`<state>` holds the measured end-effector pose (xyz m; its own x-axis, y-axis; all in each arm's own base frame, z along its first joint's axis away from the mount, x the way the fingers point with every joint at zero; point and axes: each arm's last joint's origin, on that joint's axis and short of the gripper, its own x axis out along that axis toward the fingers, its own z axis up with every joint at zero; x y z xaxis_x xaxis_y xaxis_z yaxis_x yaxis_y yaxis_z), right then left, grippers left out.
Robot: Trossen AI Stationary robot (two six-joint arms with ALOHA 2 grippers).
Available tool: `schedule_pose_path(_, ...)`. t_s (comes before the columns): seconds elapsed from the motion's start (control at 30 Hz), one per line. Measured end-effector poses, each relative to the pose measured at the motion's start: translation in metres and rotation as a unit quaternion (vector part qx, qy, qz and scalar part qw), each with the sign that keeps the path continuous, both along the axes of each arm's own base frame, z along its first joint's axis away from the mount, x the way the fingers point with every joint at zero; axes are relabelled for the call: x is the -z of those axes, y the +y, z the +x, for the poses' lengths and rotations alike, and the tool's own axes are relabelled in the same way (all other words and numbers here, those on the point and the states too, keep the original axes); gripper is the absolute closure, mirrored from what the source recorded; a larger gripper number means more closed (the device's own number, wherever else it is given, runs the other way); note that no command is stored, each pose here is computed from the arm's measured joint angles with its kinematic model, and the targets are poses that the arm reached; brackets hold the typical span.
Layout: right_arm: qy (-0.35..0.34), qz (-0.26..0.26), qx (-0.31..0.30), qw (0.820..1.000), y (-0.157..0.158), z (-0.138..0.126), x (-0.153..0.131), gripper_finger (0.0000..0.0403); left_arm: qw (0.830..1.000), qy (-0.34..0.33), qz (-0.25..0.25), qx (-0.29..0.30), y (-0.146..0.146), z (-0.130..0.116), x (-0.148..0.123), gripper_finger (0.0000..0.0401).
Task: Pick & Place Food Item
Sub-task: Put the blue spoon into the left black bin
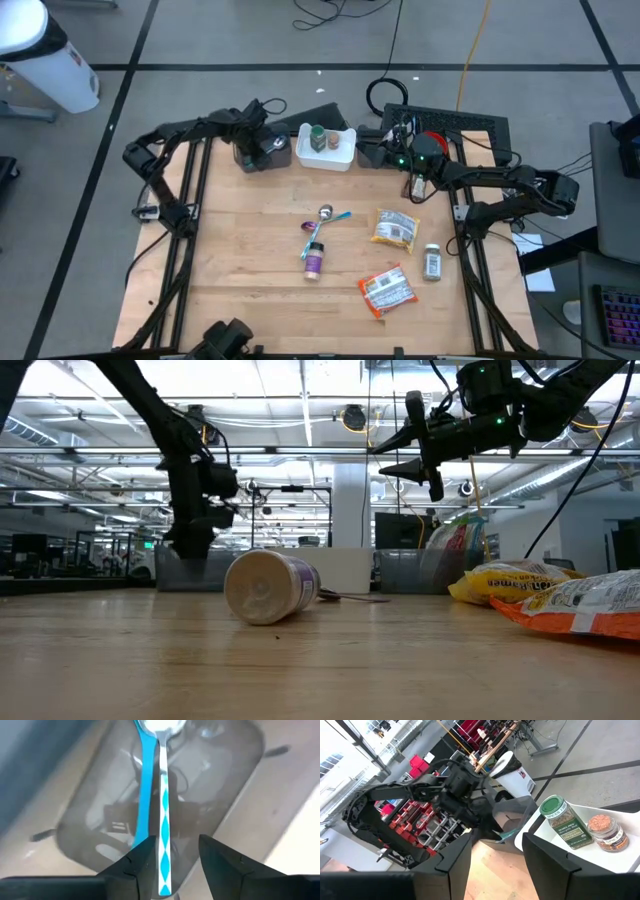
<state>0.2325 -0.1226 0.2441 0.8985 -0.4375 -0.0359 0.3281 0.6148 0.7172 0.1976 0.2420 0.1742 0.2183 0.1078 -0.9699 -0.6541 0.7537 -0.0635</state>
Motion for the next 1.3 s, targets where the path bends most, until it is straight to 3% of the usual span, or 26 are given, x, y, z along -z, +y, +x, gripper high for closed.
schedule_pose_path(0.27,0.0,0.0,0.003,1.0,0.0,0.0,0.0,0.0234,0.996,-0.057,0.073,-0.013,-0.014,-0.012,-0.053,0.024)
schedule_pose_path(0.47,0.0,0.0,0.004,1.0,0.0,0.0,0.0,0.0234,0.976,-0.145,0.153,-0.053,-0.038,-0.031,-0.111,0.024)
schedule_pose_path(0.57,0.0,0.0,0.004,1.0,0.0,0.0,0.0,0.0234,0.953,-0.212,0.196,-0.089,-0.054,-0.044,-0.142,0.024)
schedule_pose_path(0.73,0.0,0.0,0.015,1.0,-0.001,0.0,0.0,0.0234,0.901,-0.327,0.254,-0.131,-0.086,-0.069,-0.188,0.024)
schedule_pose_path(0.87,-0.01,0.02,0.02,1.0,-0.001,-0.001,0.0,0.0234,0.861,-0.405,0.282,-0.125,-0.115,-0.09,-0.214,0.024)
schedule_pose_path(0.97,-0.013,0.025,0.02,0.999,-0.001,-0.001,0.0,0.0234,0.841,-0.439,0.298,-0.11,-0.137,-0.107,-0.226,0.024)
schedule_pose_path(1.13,-0.022,0.042,0.03,0.998,0.002,0.001,0.0,0.0234,0.839,-0.466,0.265,-0.091,-0.169,-0.129,-0.228,0.024)
schedule_pose_path(1.3,-0.028,0.047,0.07,0.996,0.012,0.006,0.0,0.0234,0.857,-0.46,0.219,-0.076,-0.191,-0.145,-0.219,0.024)
